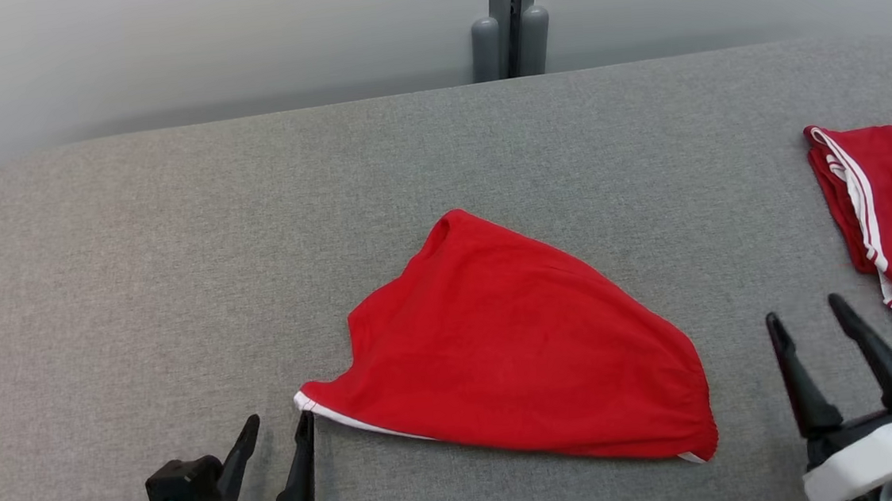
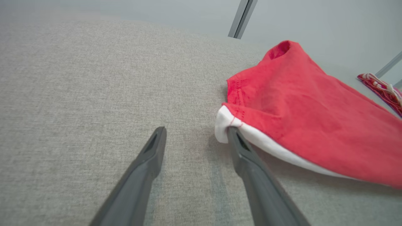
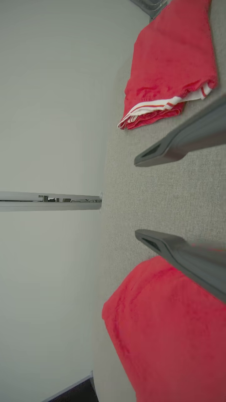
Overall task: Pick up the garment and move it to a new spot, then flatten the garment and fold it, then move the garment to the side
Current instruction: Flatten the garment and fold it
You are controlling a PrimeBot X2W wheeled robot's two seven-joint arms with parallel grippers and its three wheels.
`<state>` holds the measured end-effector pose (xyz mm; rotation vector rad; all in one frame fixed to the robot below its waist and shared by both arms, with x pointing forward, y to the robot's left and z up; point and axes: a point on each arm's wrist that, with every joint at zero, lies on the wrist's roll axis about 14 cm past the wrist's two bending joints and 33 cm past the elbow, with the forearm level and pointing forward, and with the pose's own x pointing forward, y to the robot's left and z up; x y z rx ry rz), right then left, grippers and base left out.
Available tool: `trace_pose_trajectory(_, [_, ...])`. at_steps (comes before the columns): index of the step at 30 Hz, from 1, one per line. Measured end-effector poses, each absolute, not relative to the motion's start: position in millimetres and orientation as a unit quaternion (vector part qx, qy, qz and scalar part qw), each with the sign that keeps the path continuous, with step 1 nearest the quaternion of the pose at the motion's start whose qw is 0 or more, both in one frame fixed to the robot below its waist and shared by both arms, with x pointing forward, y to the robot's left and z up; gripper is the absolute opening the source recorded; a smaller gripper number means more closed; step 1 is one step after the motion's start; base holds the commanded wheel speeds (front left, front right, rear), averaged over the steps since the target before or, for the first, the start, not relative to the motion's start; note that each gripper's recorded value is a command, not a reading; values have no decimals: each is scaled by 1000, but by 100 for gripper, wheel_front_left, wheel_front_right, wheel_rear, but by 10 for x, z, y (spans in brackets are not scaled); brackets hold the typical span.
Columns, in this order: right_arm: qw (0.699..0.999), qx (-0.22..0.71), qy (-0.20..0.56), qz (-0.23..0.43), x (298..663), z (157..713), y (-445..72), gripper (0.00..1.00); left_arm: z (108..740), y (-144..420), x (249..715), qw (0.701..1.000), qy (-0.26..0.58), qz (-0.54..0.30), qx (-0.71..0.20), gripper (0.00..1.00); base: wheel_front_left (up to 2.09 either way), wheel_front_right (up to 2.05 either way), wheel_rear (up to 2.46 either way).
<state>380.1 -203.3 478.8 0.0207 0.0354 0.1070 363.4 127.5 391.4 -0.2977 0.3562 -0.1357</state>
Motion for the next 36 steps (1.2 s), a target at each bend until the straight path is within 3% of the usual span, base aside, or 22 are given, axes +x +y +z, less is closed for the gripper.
trace_pose_trajectory(14, [964,2,154,217,3526,4243,-1316,100,4131,1527,3686,980,130,-24,-146,100,0,0,0])
trace_pose_trajectory(15, [962,-5,158,223,3534,4223,-1306,91,4148,1519,3690,981,127,-25,-148,100,0,0,0])
trace_pose_trajectory(17, [958,-15,166,232,3572,4192,-1292,58,4175,1502,3696,981,123,-26,-151,100,0,0,0])
trace_pose_trajectory(18, [956,-17,170,236,3591,4174,-1268,48,4180,1492,3696,980,122,-26,-153,100,0,0,0])
trace_pose_trajectory(24, [941,-52,201,267,3716,4021,-1160,35,4182,1466,3686,980,121,-25,-155,100,0,0,0])
trace_pose_trajectory(26, [937,-59,216,269,3754,3952,-1166,22,4183,1482,3682,980,121,-21,-156,100,0,0,0])
trace_pose_trajectory(27, [935,-62,221,271,3771,3923,-1166,0,4178,1493,3677,980,121,-19,-157,100,0,0,0])
trace_pose_trajectory(36, [939,-60,201,273,4097,4010,-1131,0,4149,1616,3643,980,123,0,-157,100,0,0,0])
